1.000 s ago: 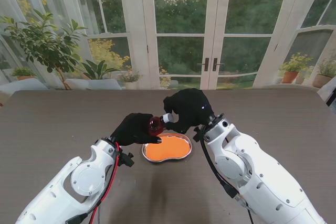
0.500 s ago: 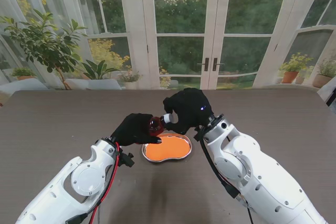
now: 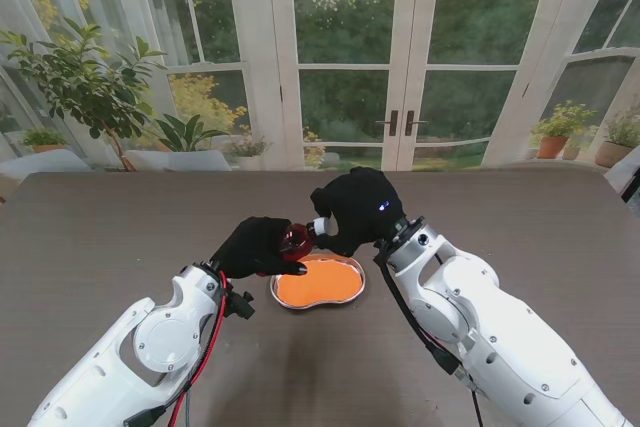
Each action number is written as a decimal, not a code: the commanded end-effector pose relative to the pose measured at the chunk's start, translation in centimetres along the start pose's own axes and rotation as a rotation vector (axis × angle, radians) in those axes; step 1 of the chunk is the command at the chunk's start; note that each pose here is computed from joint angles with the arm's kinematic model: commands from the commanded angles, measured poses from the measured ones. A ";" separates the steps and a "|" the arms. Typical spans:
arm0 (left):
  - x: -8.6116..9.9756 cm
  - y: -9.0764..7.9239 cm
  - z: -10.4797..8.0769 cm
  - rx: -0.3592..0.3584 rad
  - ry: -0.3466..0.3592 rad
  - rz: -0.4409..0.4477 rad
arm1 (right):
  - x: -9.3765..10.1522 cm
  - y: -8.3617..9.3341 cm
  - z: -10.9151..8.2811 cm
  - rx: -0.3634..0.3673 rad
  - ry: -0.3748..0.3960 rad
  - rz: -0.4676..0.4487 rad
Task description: Collect the cotton balls from the tray into a sample bottle
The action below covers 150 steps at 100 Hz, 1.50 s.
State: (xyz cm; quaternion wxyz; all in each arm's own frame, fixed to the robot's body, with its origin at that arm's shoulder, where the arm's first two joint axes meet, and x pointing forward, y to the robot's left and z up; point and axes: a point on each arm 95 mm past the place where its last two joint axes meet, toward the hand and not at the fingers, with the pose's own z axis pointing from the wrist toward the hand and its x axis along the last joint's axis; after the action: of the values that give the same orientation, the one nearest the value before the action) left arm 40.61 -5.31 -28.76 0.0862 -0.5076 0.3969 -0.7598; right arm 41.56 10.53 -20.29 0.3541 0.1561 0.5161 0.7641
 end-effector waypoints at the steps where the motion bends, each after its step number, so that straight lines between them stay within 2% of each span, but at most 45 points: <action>1: 0.4 0.1 0.0 -0.017 0.010 0.004 | 0.1 -0.1 0.0 0.019 0.002 -0.010; 37: 0.4 0.2 -0.1 -0.035 0.007 0.005 | 0.0 -0.4 0.1 0.081 0.017 -0.042; 73: 0.3 0.2 -0.3 -0.056 0.007 0.014 | -0.3 -0.7 0.2 0.142 0.023 -0.014; 99: 0.2 0.3 -0.5 -0.062 0.004 0.014 | -0.5 -0.6 0.1 0.157 0.031 -0.017; 150: 0.2 0.6 -0.6 -0.062 0.005 0.010 | -0.5 -0.5 0.2 0.211 0.022 0.066</action>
State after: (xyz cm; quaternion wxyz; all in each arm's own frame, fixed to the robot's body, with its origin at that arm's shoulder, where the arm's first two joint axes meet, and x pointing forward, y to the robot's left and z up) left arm 40.18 -4.95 -29.20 0.0838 -0.5099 0.4172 -0.7476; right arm 42.43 10.30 -20.53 0.3092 0.1972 0.5878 0.7211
